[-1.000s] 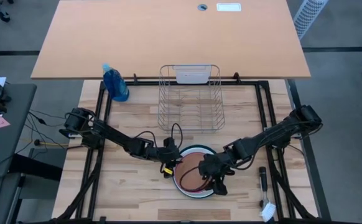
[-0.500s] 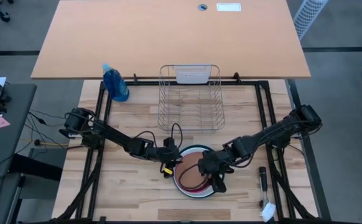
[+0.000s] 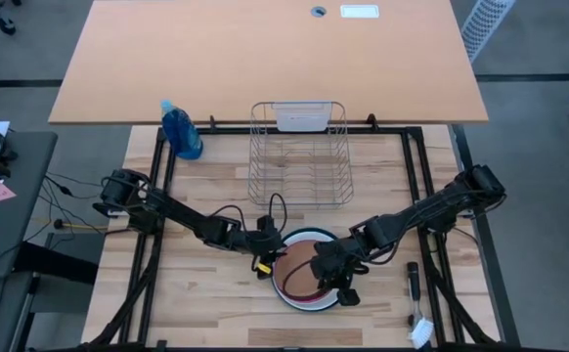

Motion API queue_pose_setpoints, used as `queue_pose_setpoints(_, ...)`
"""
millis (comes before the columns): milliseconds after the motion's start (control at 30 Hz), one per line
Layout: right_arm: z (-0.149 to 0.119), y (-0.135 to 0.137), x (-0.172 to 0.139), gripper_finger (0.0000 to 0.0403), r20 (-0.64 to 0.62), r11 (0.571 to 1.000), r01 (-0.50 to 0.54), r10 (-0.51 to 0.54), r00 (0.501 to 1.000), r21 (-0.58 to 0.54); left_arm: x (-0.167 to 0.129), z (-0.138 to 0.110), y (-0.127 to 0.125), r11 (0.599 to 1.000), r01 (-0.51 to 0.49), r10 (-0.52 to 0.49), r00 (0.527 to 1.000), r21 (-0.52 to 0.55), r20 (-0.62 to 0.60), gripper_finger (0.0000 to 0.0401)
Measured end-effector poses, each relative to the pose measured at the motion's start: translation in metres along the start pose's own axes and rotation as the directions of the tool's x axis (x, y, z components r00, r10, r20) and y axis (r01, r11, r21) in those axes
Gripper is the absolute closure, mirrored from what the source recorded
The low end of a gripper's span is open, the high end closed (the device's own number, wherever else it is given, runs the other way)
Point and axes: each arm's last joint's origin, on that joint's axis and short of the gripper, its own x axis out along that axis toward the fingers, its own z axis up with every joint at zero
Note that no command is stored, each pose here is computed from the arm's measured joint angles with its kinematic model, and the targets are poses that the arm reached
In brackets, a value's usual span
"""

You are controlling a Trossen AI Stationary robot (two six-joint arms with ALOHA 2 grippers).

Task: Sort dishes
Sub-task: Put the brown plate in the dish rack

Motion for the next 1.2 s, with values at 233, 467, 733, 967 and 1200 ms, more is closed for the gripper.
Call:
queue_pose_setpoints(233, -0.001, 0.001, -0.003, 0.0399, -0.043, 0.999, -0.019, 0.021, 0.999, 0.036, -0.044, 0.04, -0.006, 0.998, 0.061, -0.062, 0.994, 0.016, 0.093, 0.0294)
queue_pose_setpoints(467, 0.021, 0.012, -0.025, 0.0401, -0.048, 0.999, -0.016, 0.018, 0.999, 0.034, -0.113, 0.06, -0.016, 0.999, -0.009, 0.0, 0.978, 0.043, 0.209, 0.0294)
queue_pose_setpoints(733, 0.057, 0.034, -0.074, 0.0402, -0.009, 1.0, -0.029, 0.029, 1.0, -0.002, -0.156, 0.059, -0.035, 0.993, -0.1, 0.074, 0.948, 0.069, 0.311, 0.0294)
queue_pose_setpoints(967, 0.088, 0.059, -0.141, 0.0402, 0.094, 0.997, -0.051, 0.056, 0.994, -0.051, -0.159, 0.058, -0.038, 0.989, -0.141, 0.118, 0.937, 0.044, 0.33, 0.0294)
queue_pose_setpoints(1200, 0.096, 0.073, -0.226, 0.0403, 0.174, 0.999, -0.03, 0.036, 0.984, -0.033, -0.161, 0.054, -0.038, 0.972, -0.233, 0.226, 0.918, -0.016, 0.327, 0.0294)
